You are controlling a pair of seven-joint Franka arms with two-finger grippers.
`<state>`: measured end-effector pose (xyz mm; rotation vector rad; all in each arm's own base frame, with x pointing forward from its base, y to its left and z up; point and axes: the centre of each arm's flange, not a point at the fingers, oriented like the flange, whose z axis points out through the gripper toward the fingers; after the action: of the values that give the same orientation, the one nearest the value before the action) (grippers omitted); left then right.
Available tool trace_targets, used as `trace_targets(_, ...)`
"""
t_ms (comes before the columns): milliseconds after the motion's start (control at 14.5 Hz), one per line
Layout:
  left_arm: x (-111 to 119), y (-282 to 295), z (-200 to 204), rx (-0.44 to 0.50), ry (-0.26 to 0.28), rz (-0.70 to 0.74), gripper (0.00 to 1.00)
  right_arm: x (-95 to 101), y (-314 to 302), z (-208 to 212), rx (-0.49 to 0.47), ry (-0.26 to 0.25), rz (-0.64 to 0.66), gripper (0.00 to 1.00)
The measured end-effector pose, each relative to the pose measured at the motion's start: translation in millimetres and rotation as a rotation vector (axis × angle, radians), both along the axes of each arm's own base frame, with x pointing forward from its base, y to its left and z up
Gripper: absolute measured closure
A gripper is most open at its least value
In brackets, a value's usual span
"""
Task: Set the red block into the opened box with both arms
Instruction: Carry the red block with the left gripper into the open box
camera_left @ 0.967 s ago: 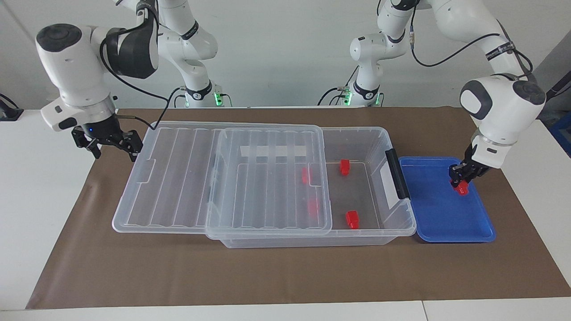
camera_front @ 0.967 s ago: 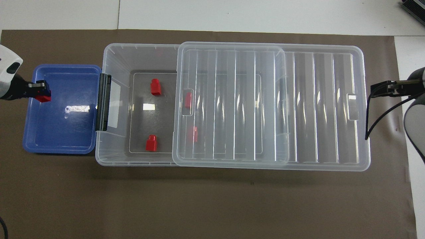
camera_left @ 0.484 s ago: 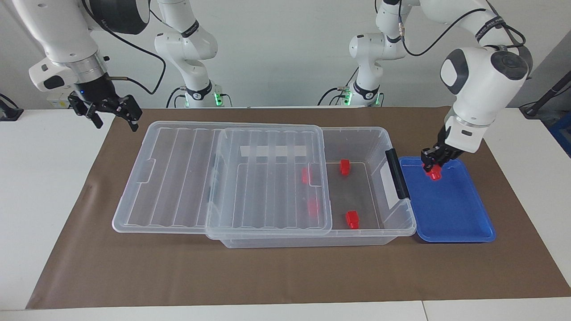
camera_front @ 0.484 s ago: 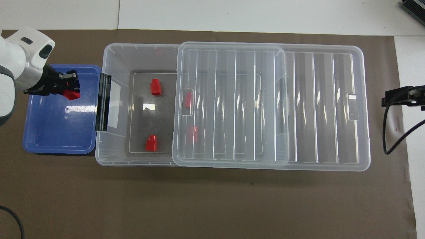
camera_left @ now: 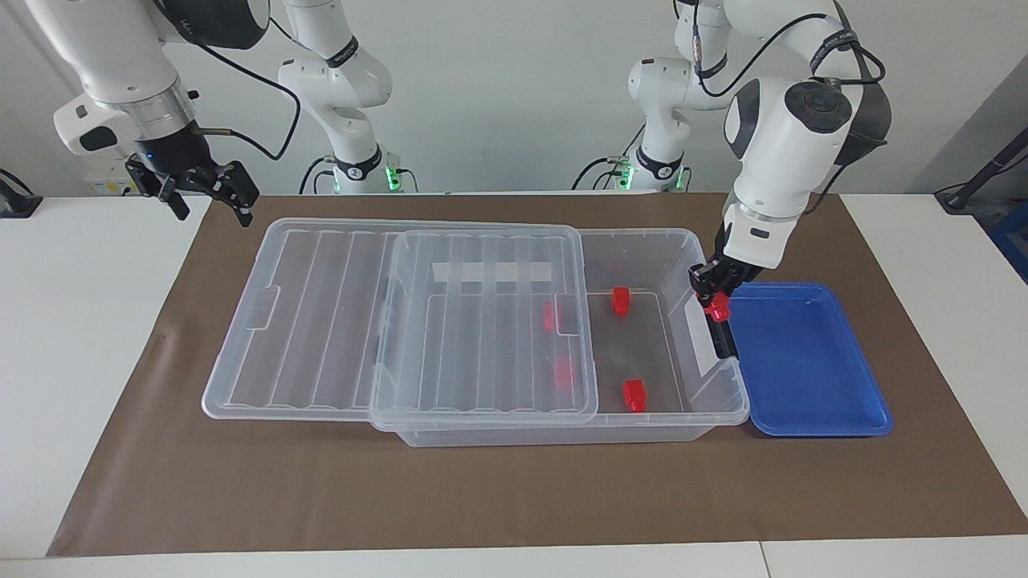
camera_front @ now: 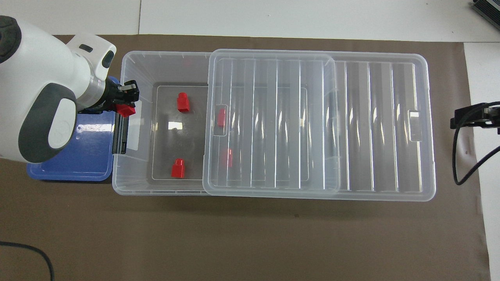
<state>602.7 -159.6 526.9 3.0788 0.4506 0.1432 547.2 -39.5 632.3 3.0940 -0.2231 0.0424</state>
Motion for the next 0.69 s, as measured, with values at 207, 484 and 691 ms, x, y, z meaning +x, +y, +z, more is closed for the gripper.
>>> trace_targets(207, 0.4, -16.3, -17.2, -0.012, -0.031, -0.003, 0.66, 0.1, 0.0, -0.2, 0.0, 0.0, 0.0, 0.0)
trace_targets(484, -3.0, -26.6, -40.7, -0.013, -0.031, -0.018, 0.66, 0.3, 0.0, -0.6, 0.0, 0.001, 0.0, 0.0)
trace_targets(691, -9.2, -42.9, -72.0, 0.014, -0.044, -0.039, 0.66, 0.3, 0.0, -0.6, 0.0, 0.001, 0.0, 0.0)
